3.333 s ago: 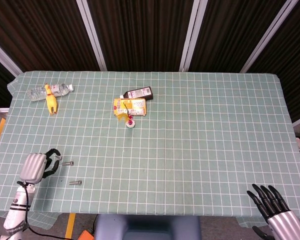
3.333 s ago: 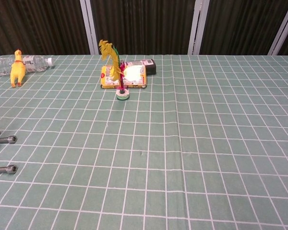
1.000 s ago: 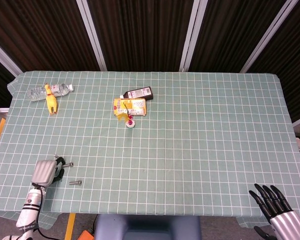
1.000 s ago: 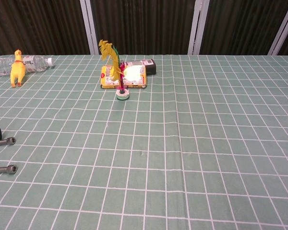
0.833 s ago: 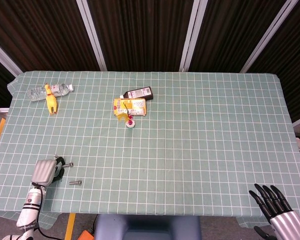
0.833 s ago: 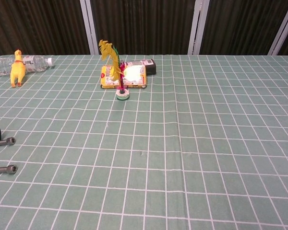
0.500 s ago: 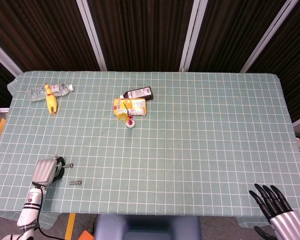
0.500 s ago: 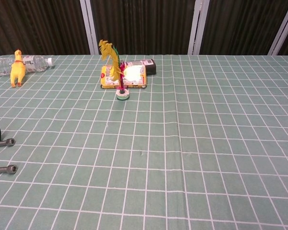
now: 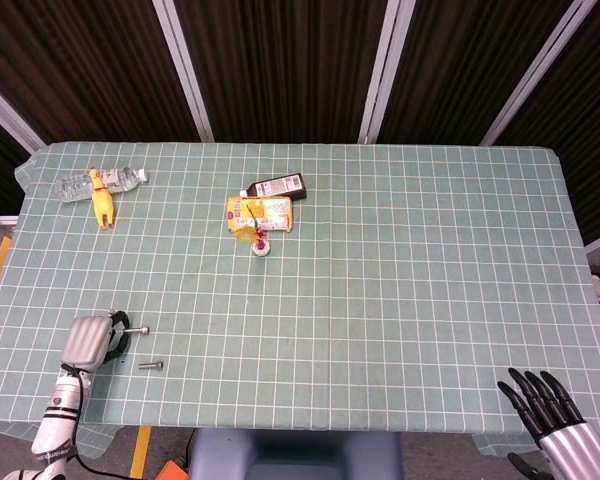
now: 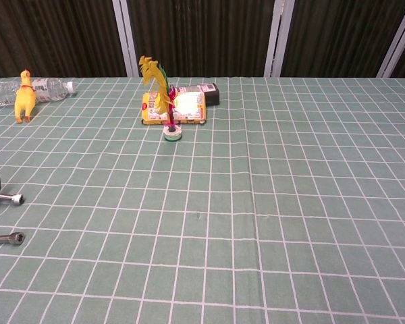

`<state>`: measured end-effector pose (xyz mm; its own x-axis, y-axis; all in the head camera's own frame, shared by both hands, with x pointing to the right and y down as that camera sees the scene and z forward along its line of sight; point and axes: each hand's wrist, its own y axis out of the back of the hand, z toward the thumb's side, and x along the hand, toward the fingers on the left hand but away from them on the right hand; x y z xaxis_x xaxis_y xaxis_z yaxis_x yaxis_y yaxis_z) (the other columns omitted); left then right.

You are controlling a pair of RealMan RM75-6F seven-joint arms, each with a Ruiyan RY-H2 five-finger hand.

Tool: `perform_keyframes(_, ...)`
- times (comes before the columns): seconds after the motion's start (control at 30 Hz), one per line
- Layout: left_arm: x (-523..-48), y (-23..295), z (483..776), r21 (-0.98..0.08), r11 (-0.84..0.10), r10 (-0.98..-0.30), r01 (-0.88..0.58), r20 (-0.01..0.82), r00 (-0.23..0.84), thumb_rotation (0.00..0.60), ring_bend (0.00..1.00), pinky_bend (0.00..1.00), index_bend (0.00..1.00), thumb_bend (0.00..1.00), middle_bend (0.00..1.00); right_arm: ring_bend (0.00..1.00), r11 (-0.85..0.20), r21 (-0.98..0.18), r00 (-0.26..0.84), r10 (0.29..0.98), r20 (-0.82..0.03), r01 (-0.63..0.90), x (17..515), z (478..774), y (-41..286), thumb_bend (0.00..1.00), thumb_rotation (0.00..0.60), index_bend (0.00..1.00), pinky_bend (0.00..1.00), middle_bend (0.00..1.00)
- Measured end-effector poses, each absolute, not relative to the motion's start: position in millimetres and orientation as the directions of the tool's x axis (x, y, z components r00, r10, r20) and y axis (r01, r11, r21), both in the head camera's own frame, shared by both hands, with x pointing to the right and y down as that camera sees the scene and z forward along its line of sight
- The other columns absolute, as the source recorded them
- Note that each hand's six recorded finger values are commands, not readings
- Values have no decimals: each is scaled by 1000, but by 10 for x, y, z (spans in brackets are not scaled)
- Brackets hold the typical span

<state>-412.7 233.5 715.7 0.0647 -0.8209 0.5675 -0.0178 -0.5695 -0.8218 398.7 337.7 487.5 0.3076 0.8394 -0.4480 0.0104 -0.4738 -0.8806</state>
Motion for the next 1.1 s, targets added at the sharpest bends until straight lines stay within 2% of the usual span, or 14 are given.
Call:
perform_keyframes(0.4, -4020, 2277, 6993, -837, -546, -835, -31, 542, 96, 600, 1000, 1000, 570, 429, 1000, 0, -474, -880, 310, 839, -447, 12, 3986, 4872, 3379, 180, 600, 0, 0, 0)
perform_keyframes(0.6, -3986, 2252, 6946, -846, -534, -841, 4, 531, 101, 600, 1000, 1000, 605, 429, 1000, 0, -474, -881, 311, 839, -447, 13, 3987, 4865, 3382, 180, 600, 0, 0, 0)
perform_keyframes(0.9, -3978, 2279, 6971, -832, -554, -828, 16, 553, 97, 600, 1000, 1000, 604, 428, 1000, 0, -474, -881, 310, 839, -447, 14, 3991, 4861, 3382, 180, 600, 0, 0, 0)
perform_keyframes(1.03, -3979, 2280, 6985, -830, -558, -825, 15, 557, 95, 600, 1000, 1000, 573, 428, 1000, 0, -475, -880, 311, 838, -448, 13, 3989, 4864, 3385, 180, 600, 0, 0, 0)
perform_keyframes(1.1, -3980, 2277, 6988, -830, -558, -826, 13, 556, 93, 600, 1000, 1000, 522, 430, 1000, 0, -475, -880, 310, 839, -448, 13, 3988, 4864, 3383, 180, 600, 0, 0, 0)
